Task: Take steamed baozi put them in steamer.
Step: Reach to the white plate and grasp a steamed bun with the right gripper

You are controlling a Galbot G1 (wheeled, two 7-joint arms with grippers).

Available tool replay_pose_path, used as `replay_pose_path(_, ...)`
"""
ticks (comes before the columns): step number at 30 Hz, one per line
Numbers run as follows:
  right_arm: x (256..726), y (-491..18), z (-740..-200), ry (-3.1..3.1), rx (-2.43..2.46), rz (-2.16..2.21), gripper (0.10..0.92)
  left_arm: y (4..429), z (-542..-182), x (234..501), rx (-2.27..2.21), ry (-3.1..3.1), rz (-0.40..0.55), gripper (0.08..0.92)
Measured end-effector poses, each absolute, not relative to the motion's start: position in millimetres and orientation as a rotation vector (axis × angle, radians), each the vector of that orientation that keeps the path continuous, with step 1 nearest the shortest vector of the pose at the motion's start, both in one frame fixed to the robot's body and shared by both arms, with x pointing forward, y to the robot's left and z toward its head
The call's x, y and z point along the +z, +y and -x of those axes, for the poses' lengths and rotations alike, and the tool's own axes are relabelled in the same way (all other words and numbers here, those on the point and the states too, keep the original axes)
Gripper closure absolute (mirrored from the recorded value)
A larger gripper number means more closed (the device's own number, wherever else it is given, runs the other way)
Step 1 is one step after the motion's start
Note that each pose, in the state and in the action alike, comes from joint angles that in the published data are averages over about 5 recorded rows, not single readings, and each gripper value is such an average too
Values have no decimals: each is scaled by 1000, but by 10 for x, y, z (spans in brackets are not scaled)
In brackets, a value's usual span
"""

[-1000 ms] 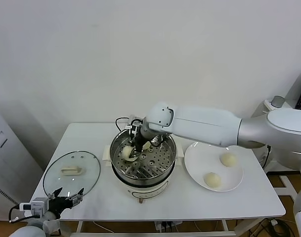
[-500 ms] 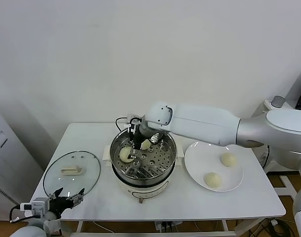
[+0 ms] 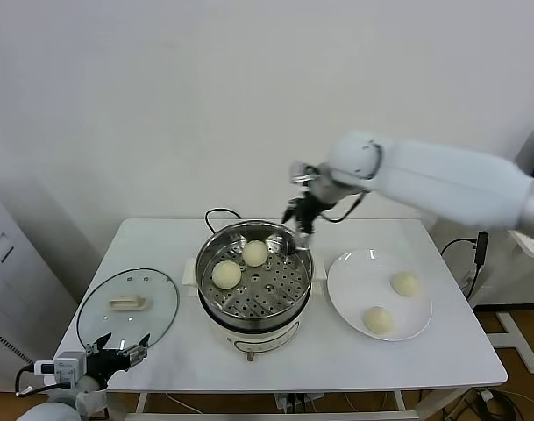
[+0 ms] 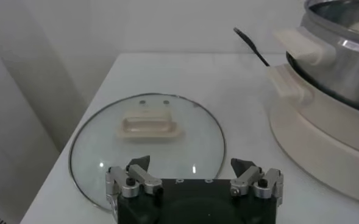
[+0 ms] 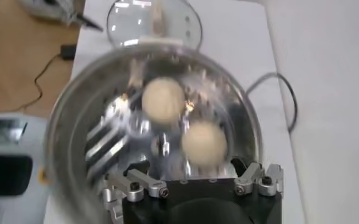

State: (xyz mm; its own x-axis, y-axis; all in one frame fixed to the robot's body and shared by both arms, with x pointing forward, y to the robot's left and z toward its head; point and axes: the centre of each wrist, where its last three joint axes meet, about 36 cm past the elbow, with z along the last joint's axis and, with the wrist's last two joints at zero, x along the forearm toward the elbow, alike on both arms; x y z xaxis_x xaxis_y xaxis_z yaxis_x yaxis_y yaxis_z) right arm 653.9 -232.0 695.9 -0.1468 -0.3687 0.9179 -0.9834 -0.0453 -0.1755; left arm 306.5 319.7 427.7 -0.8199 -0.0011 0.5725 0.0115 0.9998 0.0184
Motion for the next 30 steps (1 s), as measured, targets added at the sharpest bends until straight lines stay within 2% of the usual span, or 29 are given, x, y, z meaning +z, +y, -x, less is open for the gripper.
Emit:
replay_pose_path(6, 6824, -3030, -6477, -1532, 1189, -1440, 200, 3186, -3061, 4303, -31, -2533, 9, 177)
replay_pose_path(13, 6496, -3487, -6443, -1460, 1202, -1437, 200, 3178, -3061, 4313, -33, -2533, 7, 177)
replay_pose_path(30, 5527, -3707, -6458, -1299, 1213, -1477, 200, 3194, -3080, 4295, -35, -2529, -1, 177)
